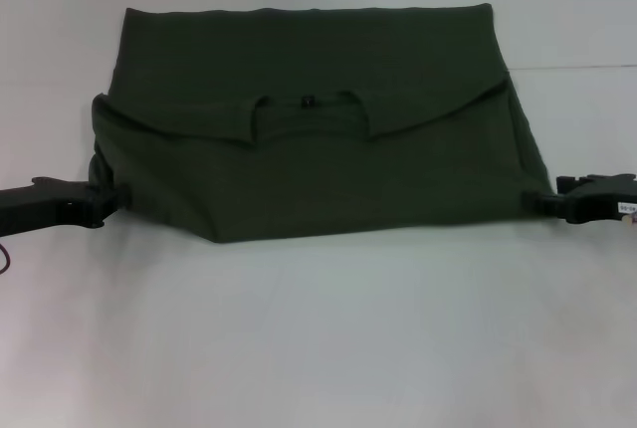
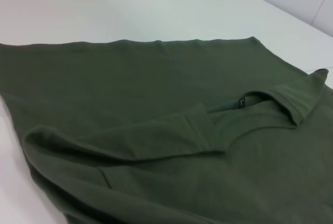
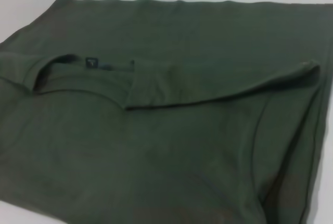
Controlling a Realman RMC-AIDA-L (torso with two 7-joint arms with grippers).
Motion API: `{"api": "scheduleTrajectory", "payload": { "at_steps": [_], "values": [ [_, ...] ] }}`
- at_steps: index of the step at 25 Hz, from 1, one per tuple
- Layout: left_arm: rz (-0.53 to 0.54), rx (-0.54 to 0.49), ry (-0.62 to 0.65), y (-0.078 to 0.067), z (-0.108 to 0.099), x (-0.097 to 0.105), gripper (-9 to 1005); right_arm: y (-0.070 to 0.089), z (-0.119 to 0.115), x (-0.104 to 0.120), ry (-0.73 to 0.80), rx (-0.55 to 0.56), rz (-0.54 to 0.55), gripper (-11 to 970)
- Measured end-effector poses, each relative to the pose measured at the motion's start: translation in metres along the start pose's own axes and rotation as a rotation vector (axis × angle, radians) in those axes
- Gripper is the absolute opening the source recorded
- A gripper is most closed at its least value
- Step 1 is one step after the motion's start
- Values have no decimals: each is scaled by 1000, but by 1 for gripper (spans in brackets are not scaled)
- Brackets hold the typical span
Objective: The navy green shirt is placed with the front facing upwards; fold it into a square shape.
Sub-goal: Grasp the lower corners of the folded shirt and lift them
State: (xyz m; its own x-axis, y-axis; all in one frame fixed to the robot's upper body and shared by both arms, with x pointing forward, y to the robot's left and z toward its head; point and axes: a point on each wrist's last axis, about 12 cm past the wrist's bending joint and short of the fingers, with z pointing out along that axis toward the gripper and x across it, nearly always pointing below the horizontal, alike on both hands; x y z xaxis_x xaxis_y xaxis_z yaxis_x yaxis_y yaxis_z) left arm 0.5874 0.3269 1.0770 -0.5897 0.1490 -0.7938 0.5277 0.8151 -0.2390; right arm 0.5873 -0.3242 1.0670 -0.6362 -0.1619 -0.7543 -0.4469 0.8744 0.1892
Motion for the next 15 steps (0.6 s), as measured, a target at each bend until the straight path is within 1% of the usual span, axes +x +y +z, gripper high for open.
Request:
{"api": "scheduleTrajectory", "payload": {
  "at_steps": [5, 15],
  "values": [
    [0, 0, 0, 0, 0, 0, 32, 3, 6, 2, 10, -3, 6, 618],
    [4, -4, 1, -1, 2, 1, 33, 4, 9, 5, 21, 2, 12, 600]
  ]
}}
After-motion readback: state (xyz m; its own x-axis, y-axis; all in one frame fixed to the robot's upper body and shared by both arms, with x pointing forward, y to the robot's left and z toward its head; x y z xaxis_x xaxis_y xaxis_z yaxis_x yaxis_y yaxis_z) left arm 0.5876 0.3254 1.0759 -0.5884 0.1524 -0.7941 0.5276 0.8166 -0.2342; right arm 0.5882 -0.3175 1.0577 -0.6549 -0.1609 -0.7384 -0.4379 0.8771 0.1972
